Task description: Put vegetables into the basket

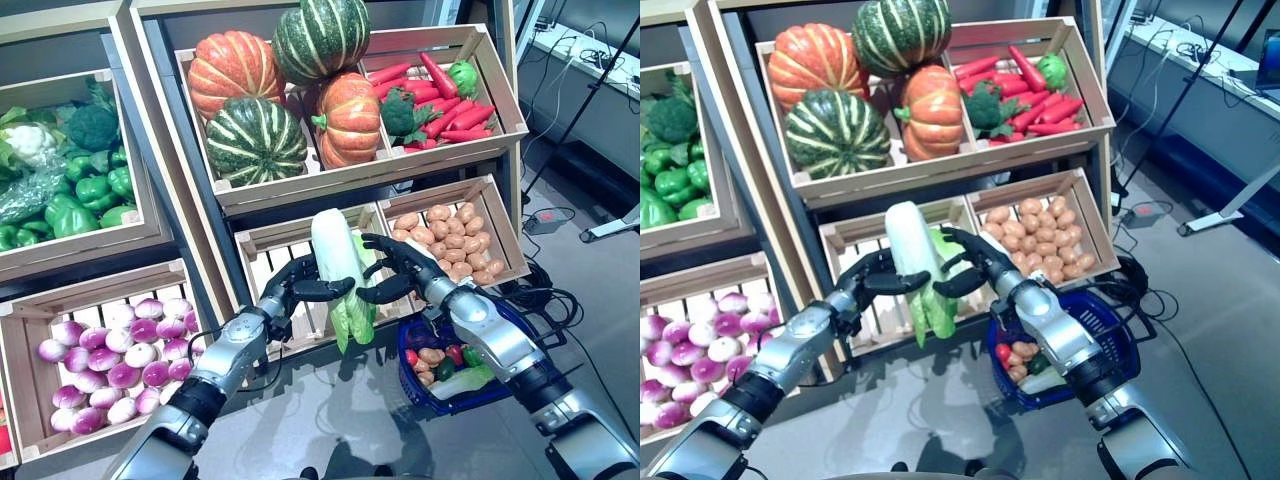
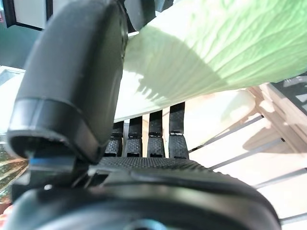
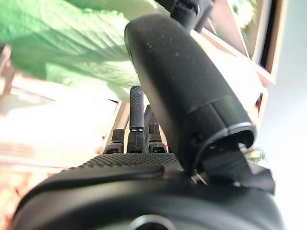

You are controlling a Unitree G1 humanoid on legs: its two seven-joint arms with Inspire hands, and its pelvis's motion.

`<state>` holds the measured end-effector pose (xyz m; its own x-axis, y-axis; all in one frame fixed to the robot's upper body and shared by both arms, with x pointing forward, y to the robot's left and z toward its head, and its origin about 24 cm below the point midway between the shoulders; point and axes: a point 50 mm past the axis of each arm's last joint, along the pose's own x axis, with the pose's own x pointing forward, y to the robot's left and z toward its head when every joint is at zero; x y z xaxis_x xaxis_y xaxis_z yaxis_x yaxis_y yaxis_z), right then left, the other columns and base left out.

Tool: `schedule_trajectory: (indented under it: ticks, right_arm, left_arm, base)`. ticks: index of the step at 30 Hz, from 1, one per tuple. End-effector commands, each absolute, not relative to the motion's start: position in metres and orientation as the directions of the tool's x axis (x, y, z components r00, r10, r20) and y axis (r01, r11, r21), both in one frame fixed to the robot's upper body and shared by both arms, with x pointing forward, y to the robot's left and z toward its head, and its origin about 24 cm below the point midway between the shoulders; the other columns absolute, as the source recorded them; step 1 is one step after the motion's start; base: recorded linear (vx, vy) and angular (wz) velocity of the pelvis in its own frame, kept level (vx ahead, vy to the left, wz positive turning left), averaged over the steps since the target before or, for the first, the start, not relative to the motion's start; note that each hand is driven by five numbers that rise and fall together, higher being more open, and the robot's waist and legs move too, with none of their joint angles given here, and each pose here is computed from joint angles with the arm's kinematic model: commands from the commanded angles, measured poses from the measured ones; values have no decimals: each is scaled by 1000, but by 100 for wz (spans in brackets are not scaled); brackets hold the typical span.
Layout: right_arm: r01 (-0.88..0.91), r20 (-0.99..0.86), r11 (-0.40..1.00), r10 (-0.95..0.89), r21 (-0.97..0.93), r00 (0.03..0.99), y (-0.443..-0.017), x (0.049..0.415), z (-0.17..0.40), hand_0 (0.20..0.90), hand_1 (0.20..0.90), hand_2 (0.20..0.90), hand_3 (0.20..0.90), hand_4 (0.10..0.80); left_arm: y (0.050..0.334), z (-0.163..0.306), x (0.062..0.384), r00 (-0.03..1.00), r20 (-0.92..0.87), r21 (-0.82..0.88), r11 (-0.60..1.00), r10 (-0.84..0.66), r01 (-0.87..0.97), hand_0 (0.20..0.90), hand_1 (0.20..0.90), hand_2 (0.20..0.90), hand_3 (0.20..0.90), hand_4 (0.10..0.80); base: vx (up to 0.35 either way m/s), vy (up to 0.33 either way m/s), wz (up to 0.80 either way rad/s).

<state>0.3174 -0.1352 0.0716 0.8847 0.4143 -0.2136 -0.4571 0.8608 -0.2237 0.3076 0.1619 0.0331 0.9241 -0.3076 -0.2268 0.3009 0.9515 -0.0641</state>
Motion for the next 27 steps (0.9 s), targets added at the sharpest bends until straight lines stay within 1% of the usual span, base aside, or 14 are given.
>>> schedule_trajectory:
  ticks: [1,6,8,14,17,20,24,27]
  right_arm:
    - [-603,-113,793,593,-88,797,-97,317,86,900,900,900,900,800]
    - [-581,-173,810,562,-80,809,-104,317,74,900,900,900,900,800]
    - [-544,-210,835,520,-75,828,-108,316,64,900,900,900,900,800]
    - [-447,-229,883,409,-144,883,-119,315,53,900,900,900,900,800]
    - [-367,-181,900,331,-235,926,-130,315,57,900,900,900,900,800]
    - [-281,-91,907,265,-314,960,-145,313,72,900,900,900,900,800]
    - [-235,-23,907,243,-348,970,-165,303,88,900,900,900,900,800]
    - [-236,-4,911,249,-337,968,-179,298,95,900,900,900,900,800]
  left_arm:
    - [84,136,318,758,314,-116,769,-572,629,300,300,300,300,400]
    - [84,136,317,764,316,-120,775,-563,621,300,300,300,300,400]
    - [86,137,317,775,327,-129,787,-541,604,300,300,300,300,400]
    - [91,139,316,795,344,-141,810,-499,570,300,300,300,300,400]
    - [96,139,315,806,344,-138,823,-482,551,300,300,300,300,400]
    - [103,139,314,819,343,-125,842,-460,525,300,300,300,300,400]
    - [116,138,313,838,342,-117,865,-426,487,300,300,300,300,400]
    - [124,139,314,850,339,-112,880,-403,462,300,300,300,300,400]
  base:
    - [0,0,0]
    - [0,0,0]
    - [0,0,0]
    - [0,0,0]
    - [7,10,-2]
    - [0,0,0]
    - [-9,8,-4]
    - [-3,5,-5]
